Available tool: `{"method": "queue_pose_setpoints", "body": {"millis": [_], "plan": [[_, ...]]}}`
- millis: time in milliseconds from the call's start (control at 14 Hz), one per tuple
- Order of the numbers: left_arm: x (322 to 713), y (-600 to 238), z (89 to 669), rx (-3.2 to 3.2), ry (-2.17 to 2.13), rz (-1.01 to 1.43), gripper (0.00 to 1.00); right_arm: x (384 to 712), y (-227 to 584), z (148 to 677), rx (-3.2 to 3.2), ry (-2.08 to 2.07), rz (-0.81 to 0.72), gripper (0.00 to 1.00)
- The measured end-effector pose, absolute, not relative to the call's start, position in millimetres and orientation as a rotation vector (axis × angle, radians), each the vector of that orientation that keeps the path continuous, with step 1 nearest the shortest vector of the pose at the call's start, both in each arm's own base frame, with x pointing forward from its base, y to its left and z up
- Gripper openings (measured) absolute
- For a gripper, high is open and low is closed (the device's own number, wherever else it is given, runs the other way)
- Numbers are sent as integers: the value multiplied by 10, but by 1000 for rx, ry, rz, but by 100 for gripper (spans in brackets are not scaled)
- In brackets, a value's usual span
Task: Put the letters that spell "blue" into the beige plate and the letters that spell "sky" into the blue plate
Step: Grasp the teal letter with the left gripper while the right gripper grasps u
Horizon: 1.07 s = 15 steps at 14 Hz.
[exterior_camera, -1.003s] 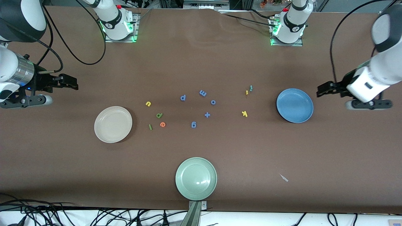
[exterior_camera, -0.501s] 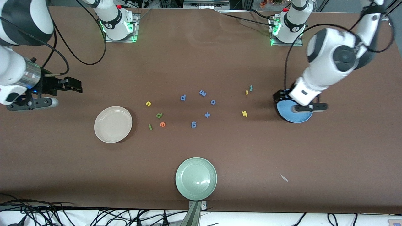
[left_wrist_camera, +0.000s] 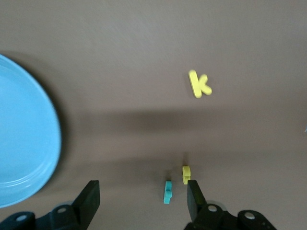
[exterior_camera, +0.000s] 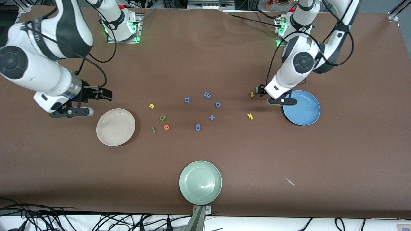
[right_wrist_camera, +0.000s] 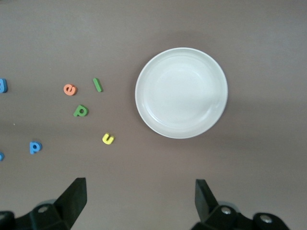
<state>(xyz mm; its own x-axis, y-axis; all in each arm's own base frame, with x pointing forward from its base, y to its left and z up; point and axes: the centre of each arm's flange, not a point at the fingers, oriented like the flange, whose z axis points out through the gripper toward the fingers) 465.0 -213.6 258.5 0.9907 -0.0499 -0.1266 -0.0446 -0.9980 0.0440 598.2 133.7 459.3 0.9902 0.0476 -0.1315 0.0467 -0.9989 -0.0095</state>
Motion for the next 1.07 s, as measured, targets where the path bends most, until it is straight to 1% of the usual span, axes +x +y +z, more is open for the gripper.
{"method": "queue_pose_setpoints", "body": {"millis": [72, 143, 215, 287, 430, 501, 860, 1074], "plan": [[4619, -2185, 2486, 3101, -113, -203, 78, 5986, 1406, 4469, -3130, -57, 199, 100], [4599, -2211, 2380, 3109, -142, -208, 78, 5983, 1476, 4315, -3133, -34, 189, 100], [4578, -2213, 2274, 3118, -158, -220, 74, 5967, 1554, 4123, -3136, -10, 183, 100], [4551, -2207, 2185, 3124, -168, -239, 72, 5939, 1629, 3933, -3140, 27, 180, 100], [4509, -2199, 2092, 3128, -182, -263, 71, 5858, 1796, 3576, -3151, 112, 202, 100], [4489, -2197, 2068, 3127, -185, -259, 69, 5824, 1885, 3418, -3155, 164, 212, 100], [4344, -2234, 1968, 3112, -208, -223, 69, 5765, 2233, 2828, -3157, 372, 207, 100], [4281, -2262, 1940, 3111, -223, -237, 69, 5663, 2350, 2545, -3154, 430, 211, 100]]}}
